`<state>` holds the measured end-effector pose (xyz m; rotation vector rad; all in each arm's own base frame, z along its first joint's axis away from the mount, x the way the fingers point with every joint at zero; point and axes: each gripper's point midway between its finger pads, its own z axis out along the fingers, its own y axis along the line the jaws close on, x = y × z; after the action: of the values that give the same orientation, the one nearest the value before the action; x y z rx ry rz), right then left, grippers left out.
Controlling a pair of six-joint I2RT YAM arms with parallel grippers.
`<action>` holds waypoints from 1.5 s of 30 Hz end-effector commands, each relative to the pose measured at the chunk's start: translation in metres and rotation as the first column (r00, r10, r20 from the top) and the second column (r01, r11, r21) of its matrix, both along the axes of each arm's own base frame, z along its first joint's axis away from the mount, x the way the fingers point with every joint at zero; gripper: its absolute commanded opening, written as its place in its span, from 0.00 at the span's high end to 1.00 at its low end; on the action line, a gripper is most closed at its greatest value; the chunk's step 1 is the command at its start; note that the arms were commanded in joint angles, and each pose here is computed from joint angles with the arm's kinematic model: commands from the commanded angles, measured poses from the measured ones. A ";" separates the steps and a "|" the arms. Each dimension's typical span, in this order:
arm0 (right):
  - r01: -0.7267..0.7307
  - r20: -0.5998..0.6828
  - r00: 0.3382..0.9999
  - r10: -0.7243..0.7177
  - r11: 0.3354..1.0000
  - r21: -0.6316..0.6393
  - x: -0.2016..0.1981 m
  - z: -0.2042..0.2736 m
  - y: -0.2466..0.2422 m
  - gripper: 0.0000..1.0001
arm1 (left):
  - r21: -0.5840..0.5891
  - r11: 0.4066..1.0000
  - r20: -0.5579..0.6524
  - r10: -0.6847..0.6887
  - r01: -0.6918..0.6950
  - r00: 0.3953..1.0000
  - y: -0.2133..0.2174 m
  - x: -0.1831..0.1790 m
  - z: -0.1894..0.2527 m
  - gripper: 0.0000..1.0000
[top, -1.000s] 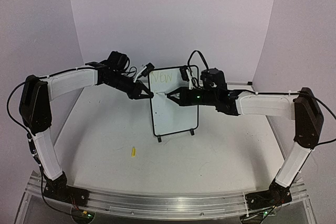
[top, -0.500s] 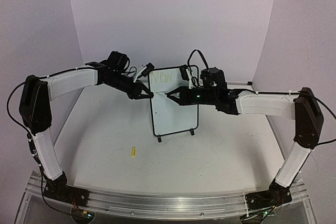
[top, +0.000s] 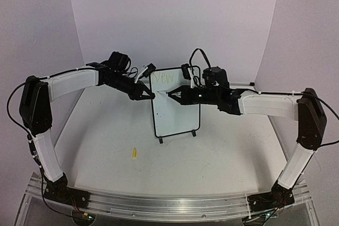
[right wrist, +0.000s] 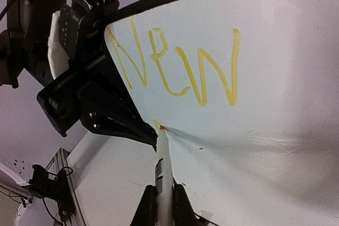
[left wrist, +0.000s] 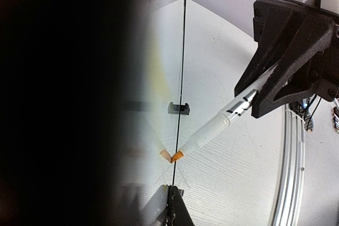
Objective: Write a sentence on the whiteboard
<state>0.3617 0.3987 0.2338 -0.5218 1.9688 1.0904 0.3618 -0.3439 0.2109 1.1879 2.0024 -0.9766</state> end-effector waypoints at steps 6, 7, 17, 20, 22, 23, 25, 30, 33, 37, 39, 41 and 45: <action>-0.031 0.096 0.995 0.022 0.995 0.094 -0.015 0.056 -0.010 1.00 | 0.069 0.998 -0.010 0.005 -0.004 1.000 0.009 -0.008 -0.007 1.00; -0.027 0.095 0.995 0.018 0.995 0.093 -0.015 0.055 -0.010 1.00 | 0.069 0.998 -0.010 0.005 -0.005 1.000 0.009 -0.008 -0.007 1.00; 0.008 0.059 0.998 -0.011 0.998 0.066 -0.002 0.034 -0.006 1.00 | 0.072 0.997 -0.009 0.006 -0.005 1.000 0.010 -0.008 -0.007 1.00; 0.008 0.052 0.999 -0.011 0.998 0.059 0.000 0.030 -0.004 1.00 | 0.072 0.997 -0.007 0.006 -0.006 1.000 0.010 -0.008 -0.007 1.00; 0.004 0.048 0.999 -0.007 0.998 0.055 0.000 0.028 -0.002 1.00 | 0.072 0.997 -0.007 0.006 -0.005 1.000 0.010 -0.008 -0.007 1.00; 0.004 0.046 0.999 -0.006 0.999 0.052 0.001 0.026 -0.002 1.00 | 0.072 0.997 -0.007 0.006 -0.005 1.000 0.010 -0.008 -0.007 1.00; 0.007 0.042 0.999 -0.009 0.999 0.047 0.002 0.023 -0.001 1.00 | 0.072 0.997 -0.007 0.006 -0.006 1.000 0.010 -0.008 -0.007 1.00; 0.029 0.040 0.999 -0.031 0.999 0.040 0.007 0.020 -0.002 1.00 | 0.071 0.997 -0.007 0.005 -0.004 1.000 0.010 -0.008 -0.007 1.00; 0.043 0.040 0.998 -0.045 0.998 0.038 0.009 0.020 -0.003 1.00 | 0.070 0.998 -0.006 0.006 -0.005 1.000 0.010 -0.008 -0.006 1.00; 0.064 0.038 0.997 -0.065 0.998 0.030 0.012 0.017 -0.005 1.00 | 0.070 0.998 -0.006 0.005 -0.004 1.000 0.010 -0.008 -0.006 1.00; 0.067 0.033 0.997 -0.067 0.998 0.022 0.013 0.014 -0.005 1.00 | 0.069 0.998 -0.005 0.004 -0.004 1.000 0.010 -0.008 -0.006 1.00; 0.068 0.025 0.997 -0.068 0.998 0.011 0.013 0.009 -0.006 1.00 | 0.070 0.998 -0.006 0.004 -0.004 1.000 0.010 -0.008 -0.006 1.00; 0.073 0.008 0.997 -0.073 0.997 -0.011 0.011 -0.002 -0.009 1.00 | 0.069 0.998 -0.006 0.004 -0.004 1.000 0.009 -0.008 -0.006 1.00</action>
<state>0.3636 0.3926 0.2366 -0.4860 1.9613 1.0701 0.3619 -0.3436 0.2107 1.1895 2.0020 -0.9742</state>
